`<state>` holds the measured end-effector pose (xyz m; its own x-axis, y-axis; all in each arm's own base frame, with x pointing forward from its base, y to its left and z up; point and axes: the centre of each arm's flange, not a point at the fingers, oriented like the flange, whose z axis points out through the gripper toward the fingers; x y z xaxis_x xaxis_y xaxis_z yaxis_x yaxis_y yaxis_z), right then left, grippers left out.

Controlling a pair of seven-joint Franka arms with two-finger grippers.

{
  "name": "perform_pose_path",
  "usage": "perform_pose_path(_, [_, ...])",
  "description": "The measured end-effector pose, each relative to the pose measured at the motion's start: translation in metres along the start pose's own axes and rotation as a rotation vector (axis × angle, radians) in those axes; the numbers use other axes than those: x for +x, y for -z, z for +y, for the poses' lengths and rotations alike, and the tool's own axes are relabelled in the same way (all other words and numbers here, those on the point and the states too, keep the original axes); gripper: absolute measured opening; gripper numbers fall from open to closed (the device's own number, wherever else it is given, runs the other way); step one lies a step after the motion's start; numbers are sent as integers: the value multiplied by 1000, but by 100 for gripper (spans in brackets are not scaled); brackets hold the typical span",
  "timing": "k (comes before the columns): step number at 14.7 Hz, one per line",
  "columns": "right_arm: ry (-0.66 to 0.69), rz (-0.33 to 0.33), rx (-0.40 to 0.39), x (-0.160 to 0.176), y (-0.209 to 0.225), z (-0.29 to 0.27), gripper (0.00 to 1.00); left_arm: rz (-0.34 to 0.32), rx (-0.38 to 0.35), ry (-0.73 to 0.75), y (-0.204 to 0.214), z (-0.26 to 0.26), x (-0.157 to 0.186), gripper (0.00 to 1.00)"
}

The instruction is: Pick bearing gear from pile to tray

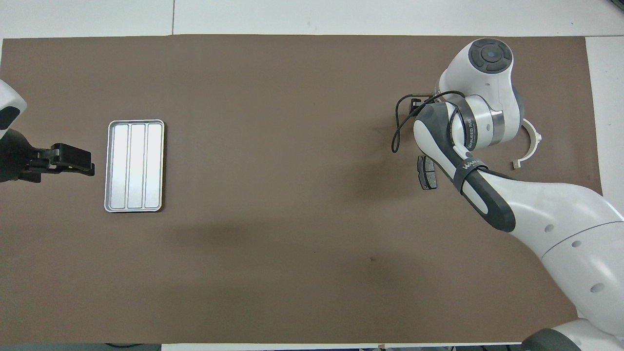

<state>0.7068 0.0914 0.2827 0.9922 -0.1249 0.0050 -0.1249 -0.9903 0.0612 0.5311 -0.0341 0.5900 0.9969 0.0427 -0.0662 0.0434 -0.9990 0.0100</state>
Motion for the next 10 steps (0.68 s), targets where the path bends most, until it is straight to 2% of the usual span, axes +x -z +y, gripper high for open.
perform_pose_path(3, [-8,-1,1,1,4,4,31,0,0,0,0,0,0,100])
perform_pose_path(5, [-8,-1,3,1,4,3,29,0,0,0,0,0,0,100])
perform_pose_path(6, [-10,-3,2,1,5,4,24,0,0,0,0,0,0,100])
perform_pose_path(10, [-10,-5,1,1,5,5,24,0,0,0,0,0,0,100])
